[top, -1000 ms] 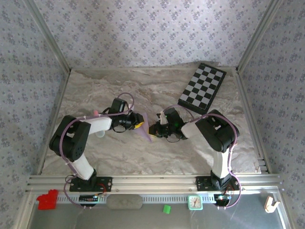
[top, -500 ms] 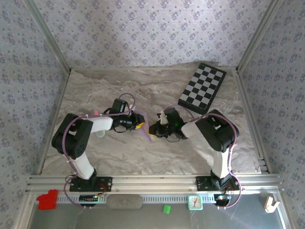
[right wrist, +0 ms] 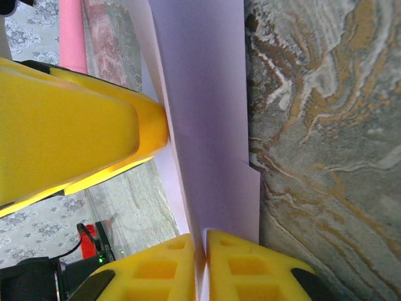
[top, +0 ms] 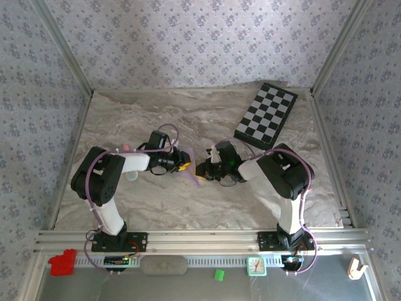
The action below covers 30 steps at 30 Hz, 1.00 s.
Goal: Fold a paper plane with a square sheet of paper (pick it up from the middle)
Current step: Fourth fold the wing at the center of the table.
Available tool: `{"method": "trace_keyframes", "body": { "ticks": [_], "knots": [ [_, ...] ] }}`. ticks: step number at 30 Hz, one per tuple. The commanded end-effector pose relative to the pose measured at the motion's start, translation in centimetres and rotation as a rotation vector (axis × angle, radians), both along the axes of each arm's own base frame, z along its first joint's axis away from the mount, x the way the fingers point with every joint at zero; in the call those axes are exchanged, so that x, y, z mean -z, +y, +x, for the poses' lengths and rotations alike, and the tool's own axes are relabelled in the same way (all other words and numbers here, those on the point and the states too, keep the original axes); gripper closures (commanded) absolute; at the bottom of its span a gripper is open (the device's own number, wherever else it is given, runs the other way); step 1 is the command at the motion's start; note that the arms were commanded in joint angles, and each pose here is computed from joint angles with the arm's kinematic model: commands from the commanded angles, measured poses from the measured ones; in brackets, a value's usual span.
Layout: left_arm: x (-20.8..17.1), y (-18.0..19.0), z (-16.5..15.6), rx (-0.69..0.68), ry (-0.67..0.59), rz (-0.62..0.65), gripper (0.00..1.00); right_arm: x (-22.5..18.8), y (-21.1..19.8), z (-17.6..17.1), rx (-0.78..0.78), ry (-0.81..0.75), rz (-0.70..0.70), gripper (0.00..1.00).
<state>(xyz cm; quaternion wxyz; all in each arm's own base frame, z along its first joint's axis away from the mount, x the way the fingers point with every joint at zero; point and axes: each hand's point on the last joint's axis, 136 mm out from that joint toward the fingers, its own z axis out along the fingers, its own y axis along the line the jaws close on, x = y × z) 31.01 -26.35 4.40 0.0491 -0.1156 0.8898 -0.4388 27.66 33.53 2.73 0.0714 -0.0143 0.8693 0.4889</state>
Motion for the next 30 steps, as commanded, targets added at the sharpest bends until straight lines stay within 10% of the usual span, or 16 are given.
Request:
{"method": "trace_keyframes", "body": {
  "ticks": [1, 30],
  "knots": [
    [-0.7, -0.9, 0.5, 0.027, -0.024, -0.024, 0.74, 5.4, -3.4, -1.5, 0.074, 0.161, -0.178, 0.87],
    [0.2, -0.8, 0.2, 0.028, 0.005, -0.003, 0.74, -0.4, -1.7, -2.3, -0.063, 0.105, -0.108, 0.79]
  ]
}}
